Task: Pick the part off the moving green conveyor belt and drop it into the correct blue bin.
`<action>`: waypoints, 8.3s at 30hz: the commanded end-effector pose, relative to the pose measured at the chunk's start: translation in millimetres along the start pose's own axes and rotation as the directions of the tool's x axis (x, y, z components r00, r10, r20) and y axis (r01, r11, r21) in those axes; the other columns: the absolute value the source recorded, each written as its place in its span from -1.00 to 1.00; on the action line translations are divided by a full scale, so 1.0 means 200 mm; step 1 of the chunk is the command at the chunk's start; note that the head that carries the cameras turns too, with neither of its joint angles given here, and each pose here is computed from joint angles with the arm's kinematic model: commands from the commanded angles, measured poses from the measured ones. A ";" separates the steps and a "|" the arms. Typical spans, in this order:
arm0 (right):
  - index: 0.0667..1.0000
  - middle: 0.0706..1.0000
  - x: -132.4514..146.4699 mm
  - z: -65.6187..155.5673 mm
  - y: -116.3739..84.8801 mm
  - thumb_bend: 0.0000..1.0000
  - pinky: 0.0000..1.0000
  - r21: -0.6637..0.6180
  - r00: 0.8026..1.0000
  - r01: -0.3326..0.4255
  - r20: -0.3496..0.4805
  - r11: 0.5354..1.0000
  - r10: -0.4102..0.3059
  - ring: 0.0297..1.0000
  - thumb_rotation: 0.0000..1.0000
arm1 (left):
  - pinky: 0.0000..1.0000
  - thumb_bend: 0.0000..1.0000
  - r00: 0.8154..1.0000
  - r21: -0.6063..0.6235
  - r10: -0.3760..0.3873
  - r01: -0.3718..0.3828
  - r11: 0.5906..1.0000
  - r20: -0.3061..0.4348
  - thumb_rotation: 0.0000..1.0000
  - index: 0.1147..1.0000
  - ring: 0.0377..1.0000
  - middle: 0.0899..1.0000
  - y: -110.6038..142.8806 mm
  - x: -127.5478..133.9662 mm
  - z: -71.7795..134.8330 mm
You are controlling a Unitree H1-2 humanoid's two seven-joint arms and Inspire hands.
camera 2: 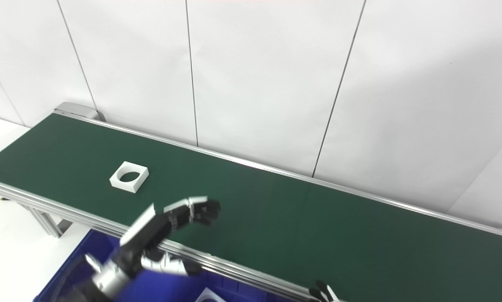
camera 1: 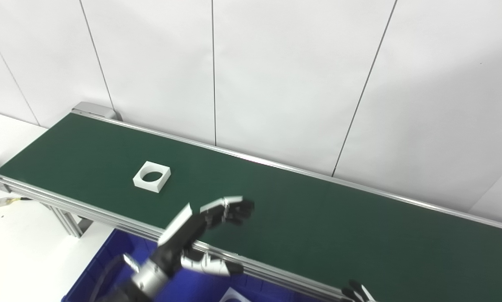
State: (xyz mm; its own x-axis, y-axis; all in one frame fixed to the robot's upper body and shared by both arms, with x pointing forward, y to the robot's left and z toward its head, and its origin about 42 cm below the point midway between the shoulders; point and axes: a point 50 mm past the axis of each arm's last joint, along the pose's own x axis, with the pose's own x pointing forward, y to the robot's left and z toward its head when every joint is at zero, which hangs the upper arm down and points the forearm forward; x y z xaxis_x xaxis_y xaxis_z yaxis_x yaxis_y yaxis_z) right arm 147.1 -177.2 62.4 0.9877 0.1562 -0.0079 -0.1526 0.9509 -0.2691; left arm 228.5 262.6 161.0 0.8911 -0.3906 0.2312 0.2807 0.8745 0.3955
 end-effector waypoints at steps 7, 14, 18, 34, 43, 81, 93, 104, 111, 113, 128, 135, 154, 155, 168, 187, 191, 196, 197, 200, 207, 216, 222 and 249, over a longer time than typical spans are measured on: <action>0.76 0.62 0.04 0.03 -0.02 -0.31 0.37 0.003 0.997 0.009 0.081 1.000 -0.009 0.54 0.40 | 0.52 0.56 0.999 0.202 0.025 -0.031 0.979 0.030 -0.45 0.63 0.59 0.64 0.28 0.17 0.22; 0.76 0.63 0.03 0.03 -0.03 -0.31 0.37 0.006 0.997 0.010 0.080 1.000 -0.010 0.55 0.39 | 0.64 0.53 0.997 0.407 0.076 -0.069 0.911 -0.002 -0.64 0.72 0.72 0.74 0.53 0.27 0.19; 0.76 0.62 0.03 0.03 -0.04 -0.28 0.36 0.000 0.997 0.010 0.082 1.000 -0.010 0.54 0.43 | 0.68 0.54 0.994 0.452 0.106 -0.080 0.888 -0.032 -0.85 0.75 0.77 0.77 0.65 0.32 0.17; 0.77 0.63 0.04 0.03 -0.04 -0.30 0.37 0.006 0.996 0.011 0.086 1.000 -0.012 0.55 0.43 | 0.52 0.63 0.949 0.678 0.117 0.119 0.726 -0.291 -1.00 0.71 0.68 0.79 0.84 0.48 -0.09; 0.77 0.64 0.04 0.04 -0.04 -0.33 0.38 0.009 0.996 0.013 0.087 1.000 -0.013 0.55 0.42 | 0.64 0.71 0.910 0.758 0.095 0.275 0.592 -0.404 -1.00 0.75 0.75 0.78 0.85 0.55 -0.24; 0.77 0.63 0.03 0.05 0.00 -0.25 0.37 0.025 0.995 0.023 0.097 0.999 -0.026 0.54 0.45 | 0.48 0.74 0.852 0.766 -0.078 0.502 0.400 -0.518 -1.00 0.57 0.57 0.62 0.57 0.71 -0.58; 0.78 0.63 0.03 0.06 0.01 -0.24 0.38 0.031 0.995 0.027 0.099 0.999 -0.030 0.54 0.46 | 0.27 0.05 0.822 0.712 -0.211 0.564 0.417 -0.528 -1.00 -0.23 0.12 -0.01 0.44 0.69 -0.61; 0.78 0.62 0.03 0.06 0.01 -0.26 0.35 0.027 0.994 0.027 0.105 0.999 -0.029 0.53 0.43 | 0.29 0.03 0.827 0.705 -0.199 0.555 0.441 -0.526 -1.00 -0.23 0.17 -0.01 0.45 0.68 -0.58; 0.77 0.63 0.03 0.06 0.00 -0.23 0.35 0.027 0.994 0.027 0.102 0.999 -0.030 0.53 0.44 | -0.38 0.05 0.843 0.691 -0.182 0.522 0.500 -0.505 -1.00 -0.14 -0.24 -0.18 0.45 0.67 -0.51; 0.77 0.62 0.03 0.06 0.00 -0.21 0.35 0.026 0.994 0.027 0.103 0.999 -0.029 0.53 0.45 | -0.48 0.04 0.851 0.695 -0.177 0.508 0.509 -0.494 -1.00 -0.11 -0.35 -0.25 0.45 0.67 -0.48; 0.77 0.63 0.03 0.06 -0.01 -0.24 0.36 0.031 0.994 0.026 0.109 0.999 -0.029 0.53 0.38 | -0.24 0.03 0.933 0.728 -0.142 0.348 0.592 -0.331 -1.00 -0.12 -0.20 -0.19 0.49 0.57 -0.15; 0.77 0.63 0.02 0.07 -0.02 -0.23 0.35 0.025 0.994 0.023 0.110 0.999 -0.025 0.54 0.36 | -0.08 0.01 0.953 0.713 -0.151 0.297 0.635 -0.263 -1.00 -0.11 -0.13 -0.18 0.44 0.45 0.03; 0.79 0.63 -0.01 0.10 -0.06 -0.19 0.32 0.029 0.993 0.028 0.116 0.999 -0.031 0.51 0.38 | -0.13 0.01 0.958 0.636 -0.154 0.276 0.721 -0.242 -1.00 -0.12 -0.15 -0.18 0.22 0.10 0.23; 0.79 0.63 0.00 0.10 -0.07 -0.20 0.32 0.029 0.993 0.029 0.117 0.999 -0.032 0.52 0.38 | -0.12 0.01 0.957 0.626 -0.150 0.276 0.729 -0.248 -1.00 -0.12 -0.14 -0.18 0.21 0.07 0.23; 0.75 0.58 -0.01 0.23 -0.17 -0.19 0.30 0.014 0.989 0.057 0.135 0.998 -0.058 0.47 0.17 | -0.17 0.00 0.913 0.570 -0.162 0.365 0.736 -0.375 -1.00 -0.13 -0.18 -0.09 0.07 -0.06 0.10; 0.72 0.55 -0.03 0.28 -0.22 -0.03 0.26 0.018 0.989 0.064 0.134 0.998 -0.066 0.44 0.28 | -0.25 0.00 0.807 0.505 -0.163 0.497 0.706 -0.567 -1.00 -0.06 -0.25 -0.16 -0.13 -0.16 -0.28; 0.71 0.55 -0.03 0.29 -0.23 -0.02 0.25 0.015 0.989 0.067 0.131 0.998 -0.069 0.44 0.30 | -0.24 0.00 0.790 0.499 -0.161 0.515 0.697 -0.591 -1.00 -0.06 -0.24 -0.16 -0.15 -0.17 -0.35; 0.72 0.56 -0.03 0.29 -0.23 -0.05 0.27 0.019 0.989 0.059 0.134 0.998 -0.061 0.45 0.29 | -0.31 0.01 0.793 0.505 -0.149 0.507 0.699 -0.590 -1.00 -0.11 -0.21 -0.13 -0.16 -0.19 -0.42; 0.72 0.55 -0.03 0.29 -0.22 -0.04 0.27 0.021 0.989 0.059 0.132 0.998 -0.061 0.45 0.28 | -0.32 0.01 0.792 0.504 -0.147 0.507 0.699 -0.593 -1.00 -0.11 -0.22 -0.14 -0.16 -0.19 -0.42; 0.72 0.55 -0.03 0.29 -0.22 -0.01 0.27 0.021 0.989 0.061 0.131 0.998 -0.063 0.45 0.31 | -0.28 0.01 0.793 0.513 -0.144 0.509 0.692 -0.593 -1.00 -0.10 -0.21 -0.13 -0.16 -0.20 -0.44; 0.71 0.55 -0.03 0.29 -0.22 -0.04 0.26 0.017 0.989 0.062 0.132 0.998 -0.063 0.44 0.29 | -0.22 0.01 0.801 0.523 -0.125 0.491 0.697 -0.585 -1.00 -0.10 -0.20 -0.12 -0.17 -0.21 -0.45; 0.71 0.55 -0.02 0.28 -0.20 -0.07 0.25 0.021 0.989 0.061 0.132 0.998 -0.064 0.43 0.24 | 0.41 0.64 0.787 0.600 -0.096 0.538 0.593 -0.610 -1.00 0.69 0.58 0.68 -0.15 -0.19 -0.39; 0.72 0.55 -0.01 0.27 -0.19 -0.09 0.26 0.020 0.989 0.060 0.135 0.998 -0.062 0.44 0.23 | 0.55 0.83 0.773 0.605 -0.095 0.560 0.566 -0.627 -1.00 0.94 0.89 0.98 -0.13 -0.17 -0.33; 0.73 0.56 -0.01 0.22 -0.13 -0.09 0.27 0.031 0.991 0.052 0.121 0.998 -0.055 0.45 0.19 | 0.34 0.73 0.954 0.372 -0.178 0.260 0.891 -0.241 -0.37 0.60 0.59 0.61 0.07 -0.08 0.40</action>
State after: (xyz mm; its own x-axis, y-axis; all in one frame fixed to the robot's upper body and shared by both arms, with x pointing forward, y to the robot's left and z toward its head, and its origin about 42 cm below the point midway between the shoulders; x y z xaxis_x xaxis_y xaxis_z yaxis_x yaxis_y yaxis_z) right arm 145.8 -196.3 103.1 0.9895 0.1369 0.0467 -0.1207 0.9592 -0.2555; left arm 187.7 257.8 225.9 0.8878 -0.4399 -0.1353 0.3794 0.5330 0.7563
